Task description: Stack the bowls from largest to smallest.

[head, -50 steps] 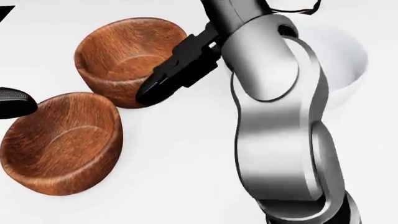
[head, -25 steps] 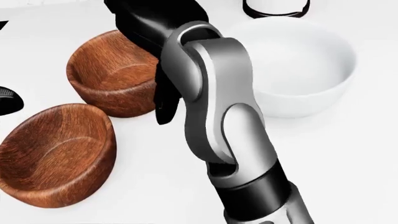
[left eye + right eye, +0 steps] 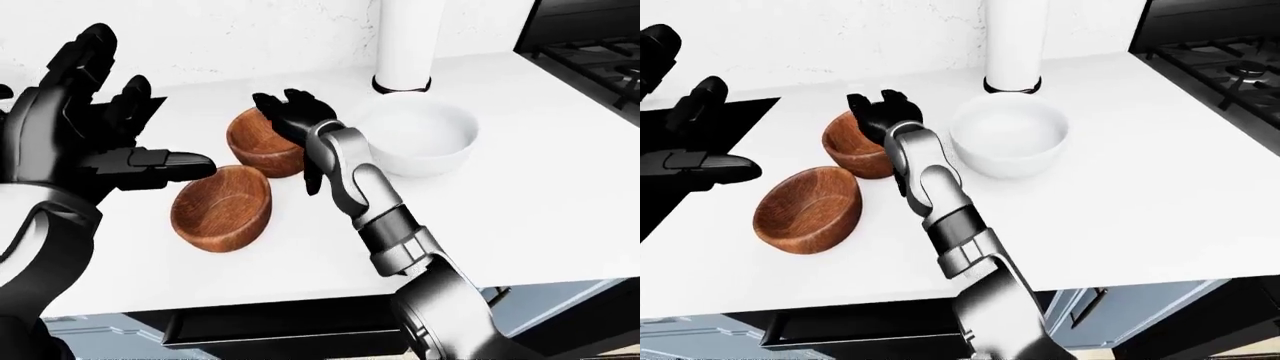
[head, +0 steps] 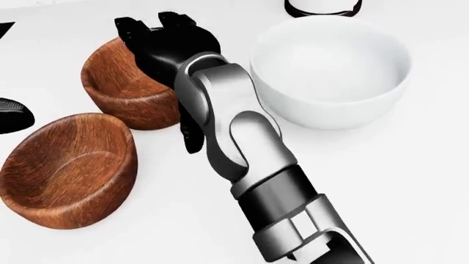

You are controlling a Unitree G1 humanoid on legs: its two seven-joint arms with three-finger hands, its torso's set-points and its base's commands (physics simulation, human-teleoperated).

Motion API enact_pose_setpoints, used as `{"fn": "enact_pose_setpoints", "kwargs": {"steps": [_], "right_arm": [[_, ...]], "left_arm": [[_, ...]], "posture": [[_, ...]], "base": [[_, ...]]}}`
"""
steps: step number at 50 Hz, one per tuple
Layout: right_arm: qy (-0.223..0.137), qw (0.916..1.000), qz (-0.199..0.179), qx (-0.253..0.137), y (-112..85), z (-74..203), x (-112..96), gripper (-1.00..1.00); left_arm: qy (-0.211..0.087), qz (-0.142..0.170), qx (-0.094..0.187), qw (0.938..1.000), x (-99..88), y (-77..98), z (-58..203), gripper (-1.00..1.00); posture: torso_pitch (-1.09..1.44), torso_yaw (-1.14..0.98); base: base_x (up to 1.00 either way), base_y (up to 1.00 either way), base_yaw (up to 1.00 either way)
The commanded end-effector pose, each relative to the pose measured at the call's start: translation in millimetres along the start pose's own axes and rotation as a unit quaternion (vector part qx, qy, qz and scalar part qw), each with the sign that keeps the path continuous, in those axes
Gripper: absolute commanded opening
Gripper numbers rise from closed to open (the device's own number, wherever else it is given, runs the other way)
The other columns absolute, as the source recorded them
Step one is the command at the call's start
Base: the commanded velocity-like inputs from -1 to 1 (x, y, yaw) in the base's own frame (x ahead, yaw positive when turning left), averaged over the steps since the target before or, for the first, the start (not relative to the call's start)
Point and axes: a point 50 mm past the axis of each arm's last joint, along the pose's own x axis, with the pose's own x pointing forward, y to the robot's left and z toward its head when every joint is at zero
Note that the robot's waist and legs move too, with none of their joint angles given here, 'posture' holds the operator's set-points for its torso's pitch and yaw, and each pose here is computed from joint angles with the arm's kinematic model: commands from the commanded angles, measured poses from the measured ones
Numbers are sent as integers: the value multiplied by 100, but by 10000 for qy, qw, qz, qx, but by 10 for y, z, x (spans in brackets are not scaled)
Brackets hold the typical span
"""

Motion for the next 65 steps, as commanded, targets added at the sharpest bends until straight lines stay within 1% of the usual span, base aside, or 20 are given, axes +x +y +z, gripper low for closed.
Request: {"fn": "enact_pose_setpoints", "kwargs": {"steps": [1,2,3,10,12,15,20,24,27,33,35,39,41,43,46,49,51,54,59,65], "right_arm": [[-157,9986,-494,-104,-227,75,-26,87],[-172,9984,-525,-122,-233,77,-20,84],[-167,9983,-541,-120,-244,71,-8,74],[-98,9982,-576,-90,-263,41,80,56],[-82,9983,-571,-83,-225,29,115,49],[-84,9984,-546,-79,-194,39,141,44],[-103,9986,-513,-118,-132,87,178,36],[-61,9988,-470,-108,-89,81,203,29],[-16,9989,-459,-124,-83,73,210,25],[48,9992,-383,-137,-3,46,231,5],[43,9992,-364,-144,20,52,235,-4],[59,9993,-337,-154,48,50,242,-15],[75,9993,-331,-151,56,39,246,-33],[98,9993,-342,-140,45,27,248,-47],[134,9992,-364,-124,33,21,246,-51],[175,9989,-421,-115,-42,17,244,-55],[222,9986,-460,-121,-104,8,239,-65],[243,9984,-502,-134,-181,6,228,-100],[230,9976,-623,-177,-416,27,174,-100],[131,9965,-773,-290,-687,102,49,-100]], "left_arm": [[-354,92,3,9993,-10,30,121,100],[-354,93,2,9993,-10,31,118,100],[-346,91,7,9994,-6,29,108,100],[-334,81,19,9994,-9,22,88,100],[-336,87,18,9994,-7,34,82,100],[-337,97,14,9994,-21,46,91,100],[-291,92,36,9995,-25,55,21,100],[-307,103,32,9995,-38,72,48,100],[-286,114,33,9995,-40,80,20,100],[-283,111,32,9995,-39,82,13,100],[-280,117,35,9995,-42,85,11,100],[-282,118,37,9995,-46,89,13,100],[-280,120,36,9995,-46,90,14,100],[-280,119,39,9995,-44,92,8,100],[-271,130,31,9995,-51,106,-12,100],[-274,131,36,9995,-58,108,-8,100],[-273,132,36,9995,-57,111,-8,100],[-272,137,37,9995,-58,114,-8,100],[-288,134,43,9995,-56,108,13,100],[-298,148,49,9994,-56,112,24,100]], "posture": [[0,0],[0,0],[0,0],[0,0],[0,0],[0,0],[0,0],[0,0],[0,0],[0,0],[0,0],[0,0],[0,0],[0,0],[0,0],[0,0],[0,0],[0,0],[0,0],[0,0]], "base": [[0,0,0],[0,0,0],[0,0,0],[0,0,0],[0,0,0],[0,0,0],[0,0,0],[0,0,0],[0,0,0],[0,0,0],[0,0,0],[0,0,0],[0,0,0],[0,0,0],[0,0,0],[0,0,0],[0,0,0],[0,0,0],[0,0,0],[0,0,0]]}}
